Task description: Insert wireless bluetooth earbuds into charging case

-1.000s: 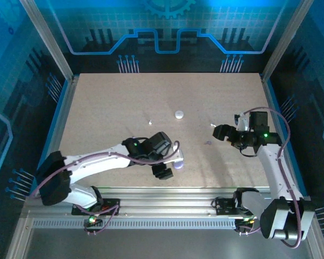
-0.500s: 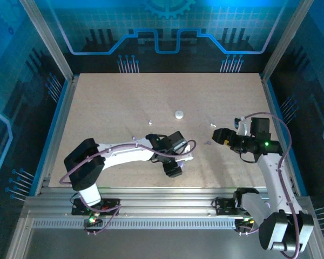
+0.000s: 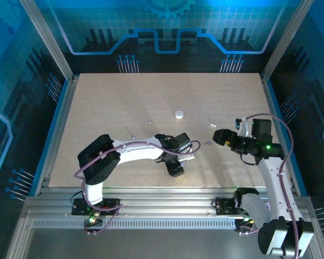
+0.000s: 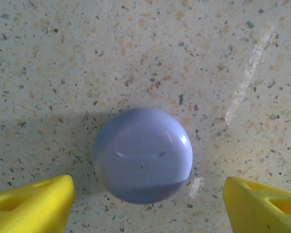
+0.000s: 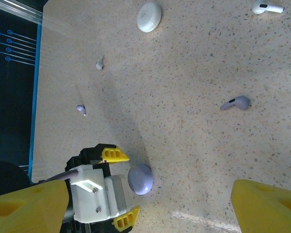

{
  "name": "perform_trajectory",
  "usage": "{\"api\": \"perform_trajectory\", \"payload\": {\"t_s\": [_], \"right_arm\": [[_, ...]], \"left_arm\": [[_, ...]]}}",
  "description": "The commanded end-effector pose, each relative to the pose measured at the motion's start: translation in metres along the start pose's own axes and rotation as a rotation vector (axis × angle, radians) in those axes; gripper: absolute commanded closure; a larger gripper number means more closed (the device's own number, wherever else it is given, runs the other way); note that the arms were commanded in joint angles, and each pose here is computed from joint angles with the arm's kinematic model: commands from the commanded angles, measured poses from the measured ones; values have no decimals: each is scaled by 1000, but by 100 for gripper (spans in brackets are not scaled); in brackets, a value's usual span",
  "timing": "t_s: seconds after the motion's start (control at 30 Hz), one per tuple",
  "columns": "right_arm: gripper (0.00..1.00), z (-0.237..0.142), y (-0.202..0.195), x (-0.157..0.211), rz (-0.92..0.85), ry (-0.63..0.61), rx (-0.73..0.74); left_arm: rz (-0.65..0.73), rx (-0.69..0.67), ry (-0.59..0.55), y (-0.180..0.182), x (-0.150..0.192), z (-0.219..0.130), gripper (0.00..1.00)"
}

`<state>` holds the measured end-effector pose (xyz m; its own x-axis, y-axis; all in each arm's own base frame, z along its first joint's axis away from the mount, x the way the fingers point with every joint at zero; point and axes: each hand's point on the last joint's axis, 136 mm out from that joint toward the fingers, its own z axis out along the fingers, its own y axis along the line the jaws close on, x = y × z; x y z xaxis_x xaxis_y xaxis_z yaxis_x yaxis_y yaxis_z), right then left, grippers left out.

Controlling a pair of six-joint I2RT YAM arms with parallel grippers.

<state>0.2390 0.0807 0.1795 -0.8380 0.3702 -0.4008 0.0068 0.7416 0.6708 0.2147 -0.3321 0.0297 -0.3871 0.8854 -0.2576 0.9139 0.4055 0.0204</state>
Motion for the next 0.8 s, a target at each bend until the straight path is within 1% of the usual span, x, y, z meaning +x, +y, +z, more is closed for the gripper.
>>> {"api": "perform_trajectory", "payload": {"t_s": [0.0,0.2,0.3,0.37,0.6,0.7,0.77], "right_arm": [[12,-5,2,4,16,3,-8],[12,-8,3,4,14,-2,-8],[12,-8,3,4,16,-3,-8],[12,-9,3,4,20,-3,-9],[13,-10,4,4,20,-9,-9],[13,-10,5,4,20,-8,-9],[13,-11,5,4,22,-9,-10]], "left_arm": [[-34,-14,21,1,-3,3,19],[-62,-19,36,6,-1,12,20],[-88,-6,39,9,0,15,24],[-102,-1,41,12,0,16,25],[-97,-3,44,17,1,21,27],[-94,7,52,16,2,25,31],[-92,16,54,14,2,26,36]]}}
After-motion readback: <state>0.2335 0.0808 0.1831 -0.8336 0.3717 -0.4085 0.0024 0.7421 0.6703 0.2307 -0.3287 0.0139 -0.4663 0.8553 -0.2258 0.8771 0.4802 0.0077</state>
